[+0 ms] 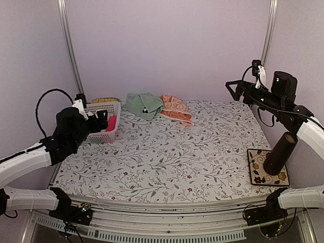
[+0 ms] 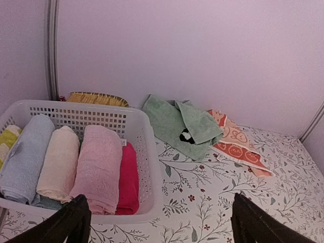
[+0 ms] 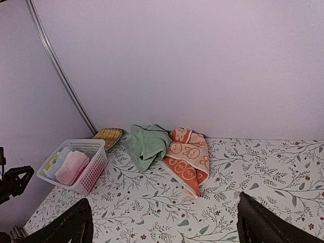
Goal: Roll the towels
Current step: Pick up the towel from the towel pile.
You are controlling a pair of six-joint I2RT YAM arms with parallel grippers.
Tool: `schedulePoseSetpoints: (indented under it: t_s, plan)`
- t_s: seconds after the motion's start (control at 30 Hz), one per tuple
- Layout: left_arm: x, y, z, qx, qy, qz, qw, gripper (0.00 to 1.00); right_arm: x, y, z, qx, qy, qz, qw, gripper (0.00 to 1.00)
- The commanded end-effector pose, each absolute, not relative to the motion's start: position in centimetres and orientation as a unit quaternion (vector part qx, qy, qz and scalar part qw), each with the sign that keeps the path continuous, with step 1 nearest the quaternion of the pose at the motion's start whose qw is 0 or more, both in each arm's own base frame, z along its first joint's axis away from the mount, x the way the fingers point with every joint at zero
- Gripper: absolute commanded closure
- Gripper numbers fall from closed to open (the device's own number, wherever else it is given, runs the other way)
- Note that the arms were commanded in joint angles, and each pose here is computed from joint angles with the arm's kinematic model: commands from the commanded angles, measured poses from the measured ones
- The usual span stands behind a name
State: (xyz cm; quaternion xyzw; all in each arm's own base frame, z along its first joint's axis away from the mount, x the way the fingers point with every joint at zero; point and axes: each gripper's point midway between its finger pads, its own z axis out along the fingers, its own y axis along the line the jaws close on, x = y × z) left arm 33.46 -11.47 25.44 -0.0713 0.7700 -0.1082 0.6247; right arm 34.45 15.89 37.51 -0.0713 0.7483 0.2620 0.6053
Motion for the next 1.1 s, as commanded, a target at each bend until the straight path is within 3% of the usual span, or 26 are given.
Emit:
schedulePoseSetpoints:
  t_s: [0.0,0.43,0.83,1.07]
  plan:
    - [33.2,-11.2,25.7,-0.087,0.757,-0.106,0.639,0.03,34.7,16.4,37.1,-0.077,0.745,0.267,0.607,0.01]
    - [32.5,-9.1,22.5,-0.147,0.742,-0.118,0.644,0.03,37.4,18.2,33.5,-0.068,0.751,0.341,0.561,0.01]
    - [33.8,-11.1,20.9,-0.119,0.774,-0.128,0.609,0.03,50.8,26.5,25.3,-0.104,0.842,0.178,0.499,0.01]
    - [33.6,-11.8,21.0,-0.108,0.774,-0.143,0.608,0.03,55.8,29.6,19.8,-0.13,0.854,0.112,0.492,0.01]
